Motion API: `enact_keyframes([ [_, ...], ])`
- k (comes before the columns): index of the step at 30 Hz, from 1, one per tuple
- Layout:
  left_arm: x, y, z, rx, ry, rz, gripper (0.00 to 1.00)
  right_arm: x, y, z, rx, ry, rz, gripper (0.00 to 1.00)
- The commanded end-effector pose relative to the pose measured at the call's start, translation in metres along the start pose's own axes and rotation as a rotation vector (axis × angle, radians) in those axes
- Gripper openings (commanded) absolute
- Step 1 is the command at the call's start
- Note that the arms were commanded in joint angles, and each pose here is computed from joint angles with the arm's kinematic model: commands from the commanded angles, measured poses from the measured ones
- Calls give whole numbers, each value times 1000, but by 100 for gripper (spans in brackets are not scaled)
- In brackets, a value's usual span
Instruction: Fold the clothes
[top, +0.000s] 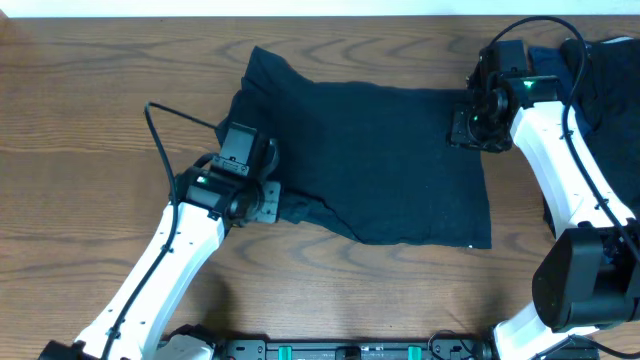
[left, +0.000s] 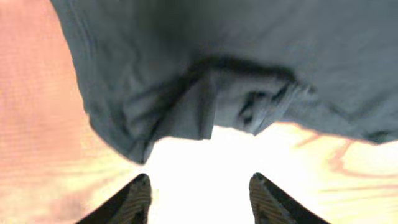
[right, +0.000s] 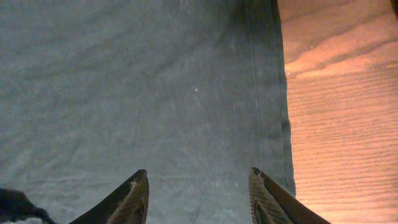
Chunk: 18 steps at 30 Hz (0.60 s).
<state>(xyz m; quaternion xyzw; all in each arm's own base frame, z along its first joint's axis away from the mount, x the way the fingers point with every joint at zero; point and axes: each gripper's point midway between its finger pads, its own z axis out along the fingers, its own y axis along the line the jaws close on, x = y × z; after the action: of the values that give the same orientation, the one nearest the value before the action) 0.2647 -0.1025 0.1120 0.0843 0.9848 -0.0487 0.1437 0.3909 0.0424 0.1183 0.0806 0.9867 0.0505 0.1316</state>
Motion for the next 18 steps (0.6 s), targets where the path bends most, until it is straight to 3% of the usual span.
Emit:
enact_keyframes([
  [1,19,7,17,-26,80,-41,49,2,4,4,-5,9,-17,50],
  [7,23,7,43,-29,131,-42,36,3,4,4,-4,11,-17,51],
  [14,28,7,70,-37,199,-44,32,3,3,4,-3,14,-17,51],
  [18,12,4,77,-25,141,-43,29,3,3,4,-4,12,-17,51],
])
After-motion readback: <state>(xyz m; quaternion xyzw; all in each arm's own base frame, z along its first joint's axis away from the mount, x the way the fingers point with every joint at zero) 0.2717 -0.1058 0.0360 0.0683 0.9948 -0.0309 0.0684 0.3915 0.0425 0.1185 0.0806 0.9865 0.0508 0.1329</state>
